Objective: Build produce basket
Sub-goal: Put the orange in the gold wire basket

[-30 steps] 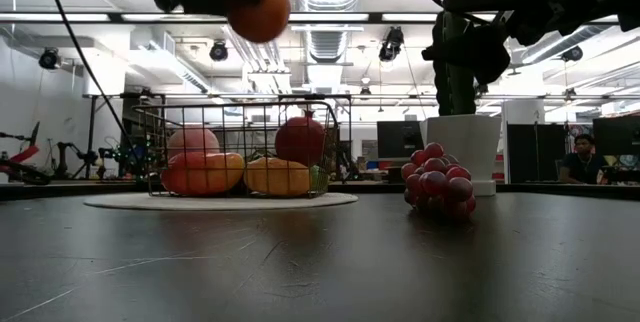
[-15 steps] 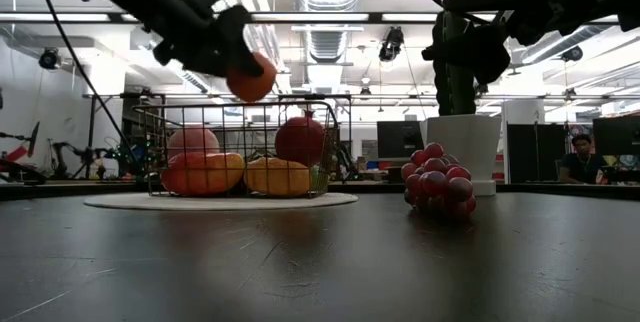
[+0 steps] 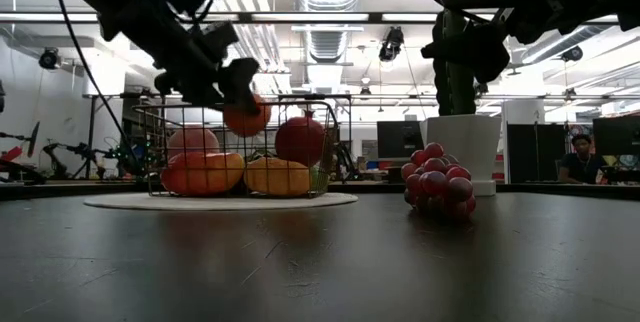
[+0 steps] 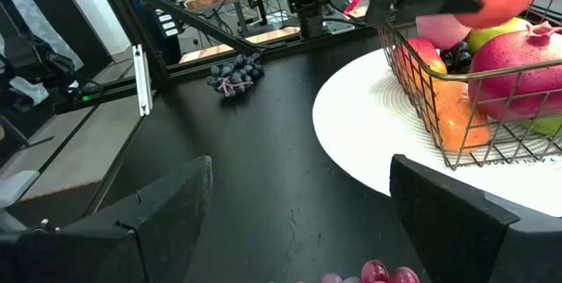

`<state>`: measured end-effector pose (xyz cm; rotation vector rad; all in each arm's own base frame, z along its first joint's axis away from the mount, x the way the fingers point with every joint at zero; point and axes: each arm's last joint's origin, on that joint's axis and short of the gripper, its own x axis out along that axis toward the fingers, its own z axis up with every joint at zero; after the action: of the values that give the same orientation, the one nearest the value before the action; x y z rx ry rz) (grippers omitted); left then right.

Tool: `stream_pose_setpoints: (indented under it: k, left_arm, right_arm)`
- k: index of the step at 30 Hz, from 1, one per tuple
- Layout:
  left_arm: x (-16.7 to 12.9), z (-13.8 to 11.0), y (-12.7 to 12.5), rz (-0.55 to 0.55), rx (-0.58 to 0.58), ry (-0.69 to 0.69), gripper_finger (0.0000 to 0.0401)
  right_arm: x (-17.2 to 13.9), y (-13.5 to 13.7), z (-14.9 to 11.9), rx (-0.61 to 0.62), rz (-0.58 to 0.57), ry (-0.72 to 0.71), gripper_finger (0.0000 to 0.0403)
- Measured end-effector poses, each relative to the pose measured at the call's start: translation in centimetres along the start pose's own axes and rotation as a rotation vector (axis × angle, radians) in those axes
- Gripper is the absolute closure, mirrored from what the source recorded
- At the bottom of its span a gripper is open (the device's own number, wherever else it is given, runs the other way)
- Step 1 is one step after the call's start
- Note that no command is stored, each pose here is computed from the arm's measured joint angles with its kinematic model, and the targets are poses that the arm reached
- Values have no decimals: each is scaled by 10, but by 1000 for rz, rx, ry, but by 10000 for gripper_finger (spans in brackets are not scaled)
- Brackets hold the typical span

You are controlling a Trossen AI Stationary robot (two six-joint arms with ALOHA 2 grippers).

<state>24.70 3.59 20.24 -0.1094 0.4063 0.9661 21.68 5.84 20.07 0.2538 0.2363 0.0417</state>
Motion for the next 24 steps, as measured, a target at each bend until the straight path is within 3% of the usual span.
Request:
stream_pose_setpoints:
  k: [7,24]
  left_arm:
    - [7,-4,-2,18,16,18,96]
    - [7,-2,-2,19,5,7,92]
  right_arm:
    - [0,0,0,0,0,0,74]
    - [0,0,0,0,0,0,74]
